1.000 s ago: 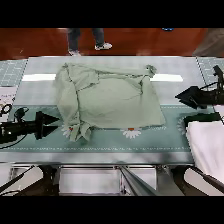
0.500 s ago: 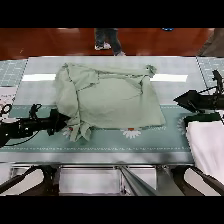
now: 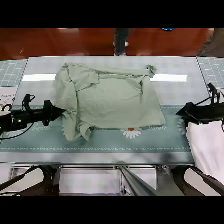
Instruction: Fold the shirts.
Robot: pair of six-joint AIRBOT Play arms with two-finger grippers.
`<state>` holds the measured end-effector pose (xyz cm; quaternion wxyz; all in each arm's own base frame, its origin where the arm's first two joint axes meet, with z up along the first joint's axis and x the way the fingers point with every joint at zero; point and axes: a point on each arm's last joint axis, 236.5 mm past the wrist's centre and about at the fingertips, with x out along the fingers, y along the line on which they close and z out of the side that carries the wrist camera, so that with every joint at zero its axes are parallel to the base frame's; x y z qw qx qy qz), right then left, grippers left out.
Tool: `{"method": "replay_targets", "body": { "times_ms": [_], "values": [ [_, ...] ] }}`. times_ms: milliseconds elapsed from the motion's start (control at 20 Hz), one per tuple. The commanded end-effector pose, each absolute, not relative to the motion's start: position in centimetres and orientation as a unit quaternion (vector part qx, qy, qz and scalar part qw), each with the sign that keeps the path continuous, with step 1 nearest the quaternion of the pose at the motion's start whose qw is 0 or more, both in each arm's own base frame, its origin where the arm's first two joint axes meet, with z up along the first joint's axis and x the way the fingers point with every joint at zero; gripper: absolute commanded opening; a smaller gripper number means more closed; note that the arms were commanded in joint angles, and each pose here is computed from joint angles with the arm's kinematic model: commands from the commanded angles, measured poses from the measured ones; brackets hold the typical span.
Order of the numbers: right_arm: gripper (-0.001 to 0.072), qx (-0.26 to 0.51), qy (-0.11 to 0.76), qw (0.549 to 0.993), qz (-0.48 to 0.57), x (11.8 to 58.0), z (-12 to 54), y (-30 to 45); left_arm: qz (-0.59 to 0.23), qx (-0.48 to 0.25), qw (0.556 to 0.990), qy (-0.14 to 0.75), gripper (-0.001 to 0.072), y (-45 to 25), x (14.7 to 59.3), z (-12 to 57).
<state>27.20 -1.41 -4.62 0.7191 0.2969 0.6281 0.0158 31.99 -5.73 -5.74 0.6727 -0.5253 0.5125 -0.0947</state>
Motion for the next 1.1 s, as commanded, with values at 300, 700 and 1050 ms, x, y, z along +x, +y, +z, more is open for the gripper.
{"method": "replay_targets", "body": {
  "times_ms": [300,700,1050],
  "values": [
    [0.0416,0.384,0.656,0.649,0.041,26.3,-9.1,2.0,-0.114,-0.513,0.693,0.494,0.0016,-4.7,33.1,-4.2],
    [0.0416,0.414,0.656,0.626,0.076,28.4,-11.4,6.1,-0.112,-0.513,0.693,0.494,0.0016,-4.6,33.1,-4.2],
    [0.0024,0.356,0.624,0.674,0.17,33.7,-7.3,10.2,-0.121,-0.512,0.697,0.487,0.0016,-4.3,33.7,-3.2]
  ]
}}
